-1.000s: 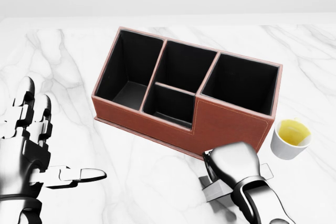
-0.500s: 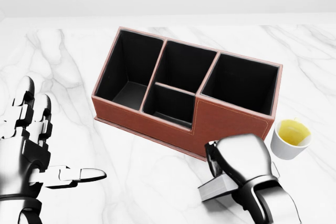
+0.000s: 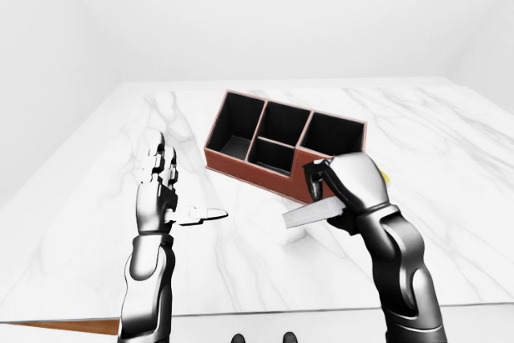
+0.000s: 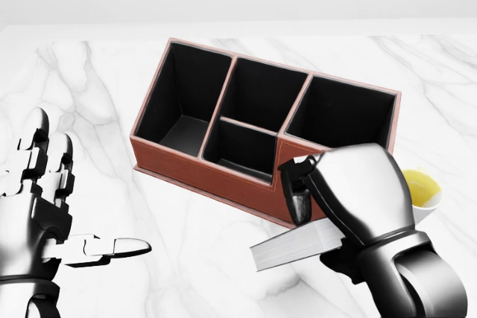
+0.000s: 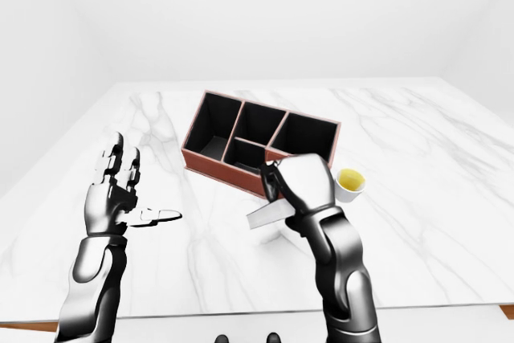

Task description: Pick up the book and place it in the right compartment of the caddy.

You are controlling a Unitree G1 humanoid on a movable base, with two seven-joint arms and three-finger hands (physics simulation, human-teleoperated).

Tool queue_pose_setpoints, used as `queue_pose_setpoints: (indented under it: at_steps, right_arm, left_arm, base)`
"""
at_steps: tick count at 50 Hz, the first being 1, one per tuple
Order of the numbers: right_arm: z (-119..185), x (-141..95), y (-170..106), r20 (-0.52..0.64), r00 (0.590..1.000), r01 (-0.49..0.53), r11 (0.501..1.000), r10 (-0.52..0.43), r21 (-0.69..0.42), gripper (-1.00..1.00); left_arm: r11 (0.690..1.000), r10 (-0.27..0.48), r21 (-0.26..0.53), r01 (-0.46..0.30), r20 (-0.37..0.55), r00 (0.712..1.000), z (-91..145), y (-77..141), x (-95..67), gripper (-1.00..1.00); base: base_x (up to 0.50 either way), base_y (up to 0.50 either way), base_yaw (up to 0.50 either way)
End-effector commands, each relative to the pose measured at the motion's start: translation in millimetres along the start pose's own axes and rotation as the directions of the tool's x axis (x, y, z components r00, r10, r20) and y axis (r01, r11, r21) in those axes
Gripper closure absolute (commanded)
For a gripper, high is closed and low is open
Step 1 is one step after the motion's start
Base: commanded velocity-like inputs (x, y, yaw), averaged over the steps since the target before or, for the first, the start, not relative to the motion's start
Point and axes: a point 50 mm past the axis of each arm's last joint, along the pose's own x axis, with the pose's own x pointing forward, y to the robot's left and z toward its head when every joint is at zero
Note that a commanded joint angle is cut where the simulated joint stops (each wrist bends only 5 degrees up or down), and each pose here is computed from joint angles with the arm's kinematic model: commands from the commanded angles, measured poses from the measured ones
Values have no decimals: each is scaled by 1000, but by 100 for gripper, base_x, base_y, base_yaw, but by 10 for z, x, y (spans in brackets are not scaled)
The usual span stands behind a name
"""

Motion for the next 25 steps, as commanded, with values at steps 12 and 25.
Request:
queue_pose_setpoints:
  at_steps: [12,25]
  right_arm:
    - [383,10,-806,232,914,318,943,-332,97,100]
    - [621,139,-1342,403,773,482,867,-490,128,100]
  left_arm:
    - [1000,-9,-1,9,0,1000,7,-2,-13,-100]
    - [1000,-15,-2,15,2,1000,9,-10,-21,-100]
  base:
    - [0,0,0]
    - [0,0,0]
